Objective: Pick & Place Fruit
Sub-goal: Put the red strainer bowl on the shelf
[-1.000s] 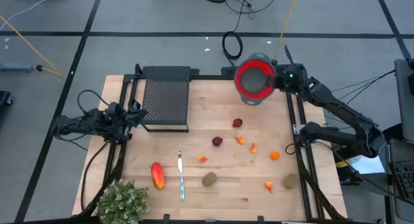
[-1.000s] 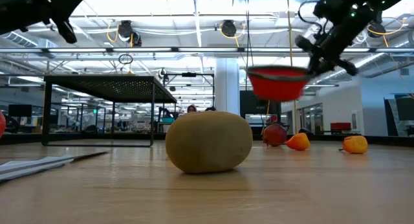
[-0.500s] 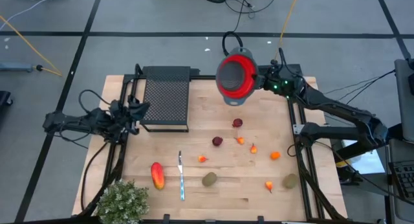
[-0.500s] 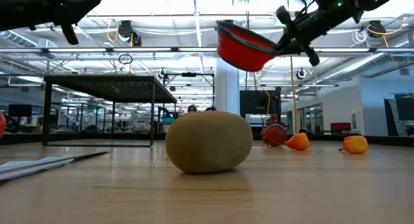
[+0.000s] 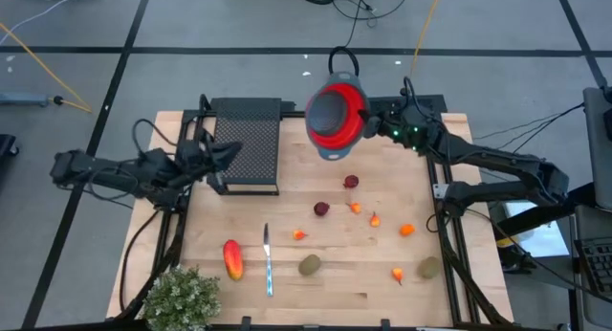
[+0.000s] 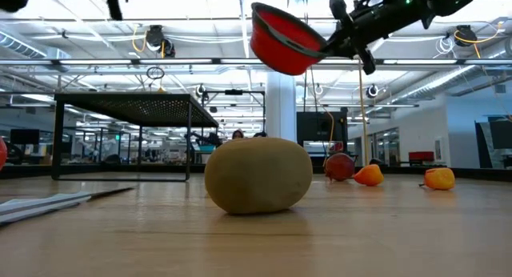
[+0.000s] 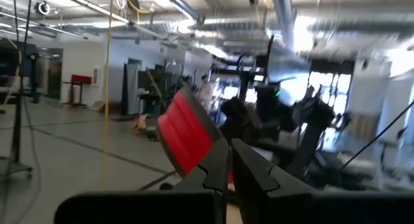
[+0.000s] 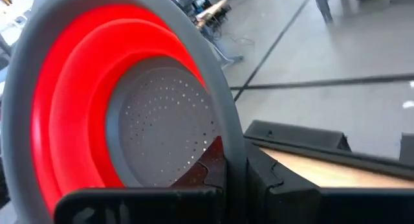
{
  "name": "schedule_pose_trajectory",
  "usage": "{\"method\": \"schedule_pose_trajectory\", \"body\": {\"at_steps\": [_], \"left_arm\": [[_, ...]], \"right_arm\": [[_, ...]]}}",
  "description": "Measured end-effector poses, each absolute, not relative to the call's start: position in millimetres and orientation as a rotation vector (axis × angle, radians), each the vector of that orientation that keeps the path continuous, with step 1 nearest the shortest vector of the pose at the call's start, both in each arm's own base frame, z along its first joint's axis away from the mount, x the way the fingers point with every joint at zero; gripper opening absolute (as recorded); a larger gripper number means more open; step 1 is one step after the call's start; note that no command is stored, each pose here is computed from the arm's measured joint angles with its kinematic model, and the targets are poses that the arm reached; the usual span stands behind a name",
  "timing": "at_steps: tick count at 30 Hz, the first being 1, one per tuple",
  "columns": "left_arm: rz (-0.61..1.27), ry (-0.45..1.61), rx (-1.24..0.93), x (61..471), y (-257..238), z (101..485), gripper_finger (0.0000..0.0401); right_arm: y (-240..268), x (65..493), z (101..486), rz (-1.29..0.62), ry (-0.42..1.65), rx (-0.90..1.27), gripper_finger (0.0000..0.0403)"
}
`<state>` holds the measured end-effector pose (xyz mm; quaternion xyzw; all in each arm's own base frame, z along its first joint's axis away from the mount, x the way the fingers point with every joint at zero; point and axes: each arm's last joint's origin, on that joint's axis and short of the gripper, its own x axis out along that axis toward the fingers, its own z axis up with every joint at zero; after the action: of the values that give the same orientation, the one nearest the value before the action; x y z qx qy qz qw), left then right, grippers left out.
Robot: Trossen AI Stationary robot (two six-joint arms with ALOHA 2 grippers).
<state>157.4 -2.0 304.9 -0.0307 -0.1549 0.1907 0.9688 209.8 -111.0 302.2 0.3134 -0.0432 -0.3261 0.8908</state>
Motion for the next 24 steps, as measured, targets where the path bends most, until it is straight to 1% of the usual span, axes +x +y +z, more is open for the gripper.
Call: {"method": "schedule_pose_trajectory", "body": {"at_steps": [11, 18, 24], "left_arm": [[0.494, -0.185, 0.031, 216.5, 4.4, 332.6, 0.0019], [0.529, -0.125, 0.154, 251.6, 9.4, 342.1, 0.0019], [0.612, -0.103, 0.160, 277.3, 17.3, 348.9, 0.0019]], "right_arm": [[-93.1, 217.5, 311.8, -0.741, -0.147, 0.452, 0.0007], [-78.9, 221.1, 320.0, -0.805, -0.172, 0.271, 0.0007], [-68.5, 221.9, 328.4, -0.863, -0.192, 0.120, 0.0007]]}}
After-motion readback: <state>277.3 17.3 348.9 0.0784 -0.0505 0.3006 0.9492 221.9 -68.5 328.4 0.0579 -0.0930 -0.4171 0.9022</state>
